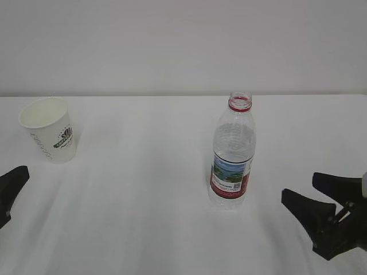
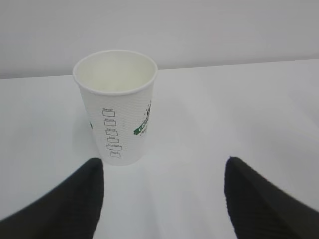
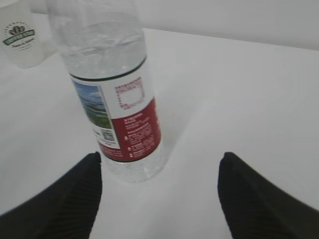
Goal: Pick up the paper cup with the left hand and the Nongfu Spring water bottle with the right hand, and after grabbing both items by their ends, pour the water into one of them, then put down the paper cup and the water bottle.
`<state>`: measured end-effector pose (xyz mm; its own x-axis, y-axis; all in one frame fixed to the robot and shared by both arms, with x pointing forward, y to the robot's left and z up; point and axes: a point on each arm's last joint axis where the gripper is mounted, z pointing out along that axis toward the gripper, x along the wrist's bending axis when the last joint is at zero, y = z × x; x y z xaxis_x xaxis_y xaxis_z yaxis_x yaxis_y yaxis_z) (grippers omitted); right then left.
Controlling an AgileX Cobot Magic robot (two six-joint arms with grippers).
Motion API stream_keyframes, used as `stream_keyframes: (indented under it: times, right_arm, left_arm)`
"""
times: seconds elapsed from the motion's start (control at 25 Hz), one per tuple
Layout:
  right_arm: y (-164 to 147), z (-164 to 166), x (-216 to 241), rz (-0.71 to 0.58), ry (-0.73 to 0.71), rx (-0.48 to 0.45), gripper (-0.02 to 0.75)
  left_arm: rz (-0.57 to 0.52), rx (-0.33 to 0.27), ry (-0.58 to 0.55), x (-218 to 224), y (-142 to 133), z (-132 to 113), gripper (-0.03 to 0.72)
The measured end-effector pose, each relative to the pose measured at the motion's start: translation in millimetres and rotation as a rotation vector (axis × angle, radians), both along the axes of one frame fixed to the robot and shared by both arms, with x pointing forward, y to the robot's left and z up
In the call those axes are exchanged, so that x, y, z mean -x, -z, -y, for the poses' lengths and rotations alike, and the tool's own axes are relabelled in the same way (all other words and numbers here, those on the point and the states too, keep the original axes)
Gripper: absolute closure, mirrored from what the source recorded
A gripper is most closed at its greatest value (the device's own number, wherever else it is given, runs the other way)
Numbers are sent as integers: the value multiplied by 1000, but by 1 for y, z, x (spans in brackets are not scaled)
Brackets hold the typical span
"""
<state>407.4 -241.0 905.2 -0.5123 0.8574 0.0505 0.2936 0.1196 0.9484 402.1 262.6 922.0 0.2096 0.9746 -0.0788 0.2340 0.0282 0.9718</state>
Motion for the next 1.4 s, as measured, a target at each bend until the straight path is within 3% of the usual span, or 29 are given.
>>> stream_keyframes:
  times: [0.6, 0.84, 1.08, 1.4]
  right_arm:
    - [-3, -5, -3, 28, -67, 7, 190]
    - [-3, -6, -3, 81, -103, 86, 190]
    - [-3, -6, -3, 93, -111, 102, 188]
    - [-4, -10, -10, 85, -141, 65, 93]
  left_arm:
    - [2, 0, 2, 0, 0, 0, 139]
    - [2, 0, 2, 0, 0, 0, 140]
    - [3, -5, 9, 0, 0, 1, 139]
    - [3, -5, 9, 0, 0, 1, 119]
